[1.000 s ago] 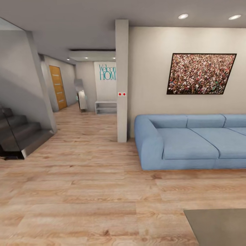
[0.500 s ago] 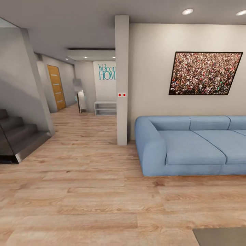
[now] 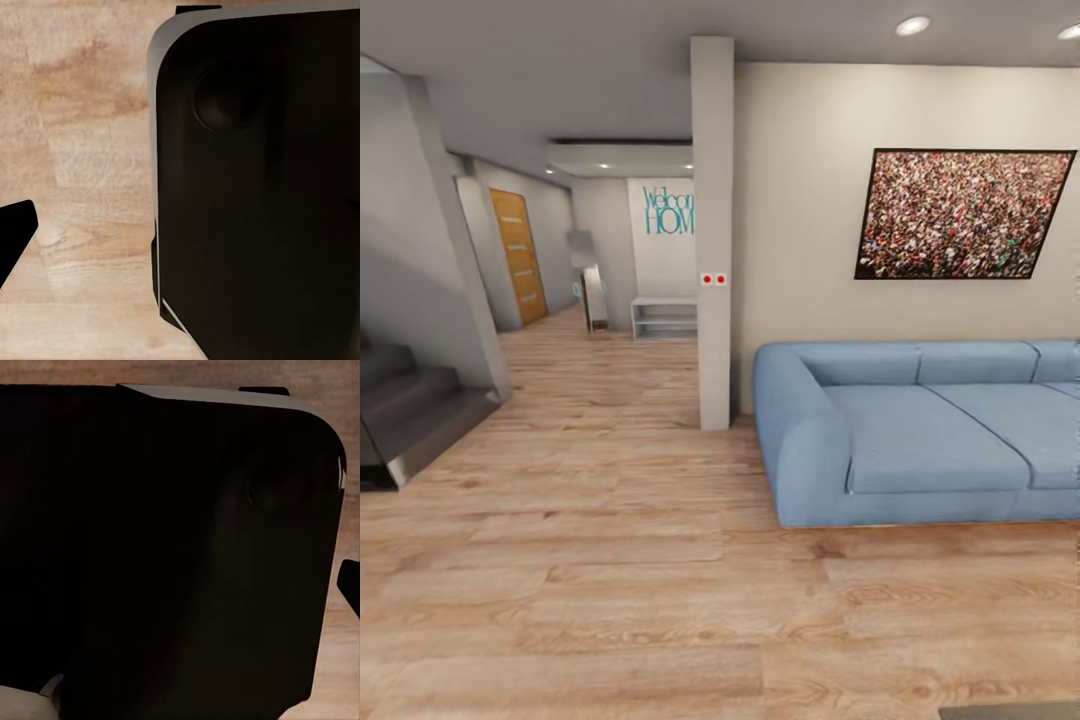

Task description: Turn on the radio receiver that's on the table in the living room.

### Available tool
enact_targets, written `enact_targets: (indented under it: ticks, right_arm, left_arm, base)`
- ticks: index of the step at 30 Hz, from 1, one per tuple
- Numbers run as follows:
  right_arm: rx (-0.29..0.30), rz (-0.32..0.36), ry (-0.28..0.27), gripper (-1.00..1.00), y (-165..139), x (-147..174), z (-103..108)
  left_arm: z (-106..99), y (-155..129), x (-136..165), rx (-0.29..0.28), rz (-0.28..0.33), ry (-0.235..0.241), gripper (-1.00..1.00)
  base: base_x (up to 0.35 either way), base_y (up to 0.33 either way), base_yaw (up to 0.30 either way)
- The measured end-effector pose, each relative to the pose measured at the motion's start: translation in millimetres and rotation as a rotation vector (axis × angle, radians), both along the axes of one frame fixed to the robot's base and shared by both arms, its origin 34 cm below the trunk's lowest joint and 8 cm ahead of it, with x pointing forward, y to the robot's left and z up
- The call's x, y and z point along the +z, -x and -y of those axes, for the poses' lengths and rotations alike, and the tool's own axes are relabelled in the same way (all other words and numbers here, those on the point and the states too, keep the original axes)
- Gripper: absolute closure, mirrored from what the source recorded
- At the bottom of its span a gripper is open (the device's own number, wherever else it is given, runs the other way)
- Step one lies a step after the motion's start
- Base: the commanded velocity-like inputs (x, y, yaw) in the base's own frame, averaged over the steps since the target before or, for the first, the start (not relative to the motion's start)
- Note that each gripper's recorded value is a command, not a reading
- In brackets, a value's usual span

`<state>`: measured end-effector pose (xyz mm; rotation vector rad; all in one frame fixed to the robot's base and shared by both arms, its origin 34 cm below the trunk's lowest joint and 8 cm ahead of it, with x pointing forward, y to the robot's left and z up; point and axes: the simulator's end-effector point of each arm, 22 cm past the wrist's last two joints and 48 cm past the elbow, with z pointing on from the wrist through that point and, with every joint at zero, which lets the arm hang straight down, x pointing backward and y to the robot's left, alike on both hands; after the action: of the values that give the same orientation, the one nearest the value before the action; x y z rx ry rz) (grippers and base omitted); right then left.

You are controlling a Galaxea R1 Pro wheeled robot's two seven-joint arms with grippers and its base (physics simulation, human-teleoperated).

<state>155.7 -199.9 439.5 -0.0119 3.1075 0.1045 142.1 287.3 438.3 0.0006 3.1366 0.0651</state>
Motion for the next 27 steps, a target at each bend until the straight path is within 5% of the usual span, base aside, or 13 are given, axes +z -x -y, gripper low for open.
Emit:
enact_targets:
  ticks: [27]
  right_arm:
    - [0.000, 0.000, 0.001, -1.00, 0.1, 0.0, 0.7]
  left_arm:
    - [1.2, 0.0, -0.1, -0.001, 0.000, 0.002, -1.00]
  base:
    - [0.001, 0.000, -0.260]
